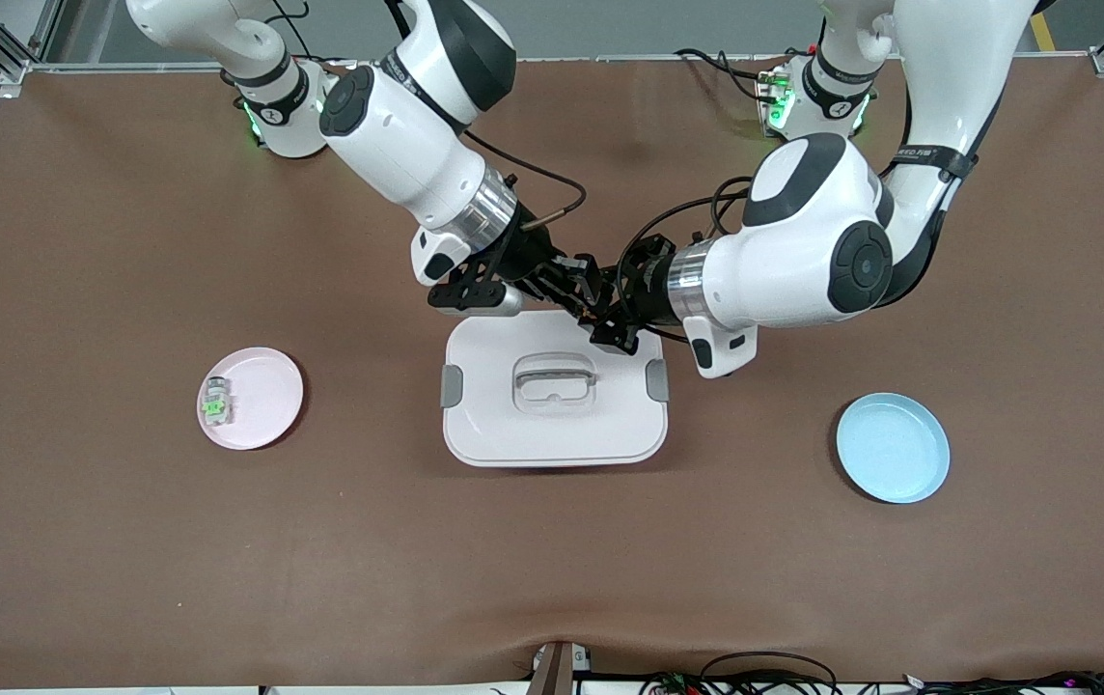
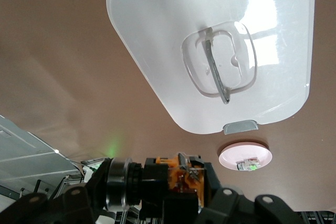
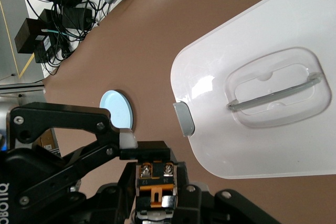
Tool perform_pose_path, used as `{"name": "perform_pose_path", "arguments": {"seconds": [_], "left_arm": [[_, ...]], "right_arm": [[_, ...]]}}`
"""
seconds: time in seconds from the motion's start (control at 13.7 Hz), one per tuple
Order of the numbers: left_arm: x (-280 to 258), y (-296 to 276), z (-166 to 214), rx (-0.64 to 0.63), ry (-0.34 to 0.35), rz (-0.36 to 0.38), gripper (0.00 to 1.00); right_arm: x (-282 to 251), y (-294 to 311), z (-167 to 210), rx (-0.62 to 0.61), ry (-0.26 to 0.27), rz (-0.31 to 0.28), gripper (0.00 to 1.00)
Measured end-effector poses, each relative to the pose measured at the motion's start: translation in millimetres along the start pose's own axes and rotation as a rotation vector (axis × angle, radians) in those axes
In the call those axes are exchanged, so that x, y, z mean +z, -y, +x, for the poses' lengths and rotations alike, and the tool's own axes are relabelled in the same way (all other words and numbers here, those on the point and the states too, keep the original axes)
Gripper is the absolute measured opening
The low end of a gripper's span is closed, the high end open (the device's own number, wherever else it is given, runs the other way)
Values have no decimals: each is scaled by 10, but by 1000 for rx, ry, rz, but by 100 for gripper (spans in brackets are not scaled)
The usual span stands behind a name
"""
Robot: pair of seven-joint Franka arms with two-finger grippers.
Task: Transfer orange switch to right arm and place
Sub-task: 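Close the right gripper on the switch beside the left gripper, then open the left gripper and withdraw it while the right gripper carries switch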
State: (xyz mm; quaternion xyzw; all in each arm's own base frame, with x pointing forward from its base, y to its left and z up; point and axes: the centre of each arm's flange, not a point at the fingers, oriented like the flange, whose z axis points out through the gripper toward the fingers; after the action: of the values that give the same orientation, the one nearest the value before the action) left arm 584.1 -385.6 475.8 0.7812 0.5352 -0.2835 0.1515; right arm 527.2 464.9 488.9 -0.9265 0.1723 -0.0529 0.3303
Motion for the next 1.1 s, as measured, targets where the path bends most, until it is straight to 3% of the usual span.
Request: {"name": "perform_pose_path", "arguments": {"seconds": [0.22,0.44,0.88,1.1], "left_arm": [[-2,0,2,0,0,0,73],[-25,-12,43,16,-63,-13,98],[-113,-29,60,30,-105,-34,100],[-411,-55,205,62,-149,-83,100]], "right_arm": [[-1,2,1,4,-1,1,34],[24,-13,-2,5,4,-6,34],[32,-18,-4,-1,5,-11,34],[39,-31,-1,-74,4,-27,34]]}}
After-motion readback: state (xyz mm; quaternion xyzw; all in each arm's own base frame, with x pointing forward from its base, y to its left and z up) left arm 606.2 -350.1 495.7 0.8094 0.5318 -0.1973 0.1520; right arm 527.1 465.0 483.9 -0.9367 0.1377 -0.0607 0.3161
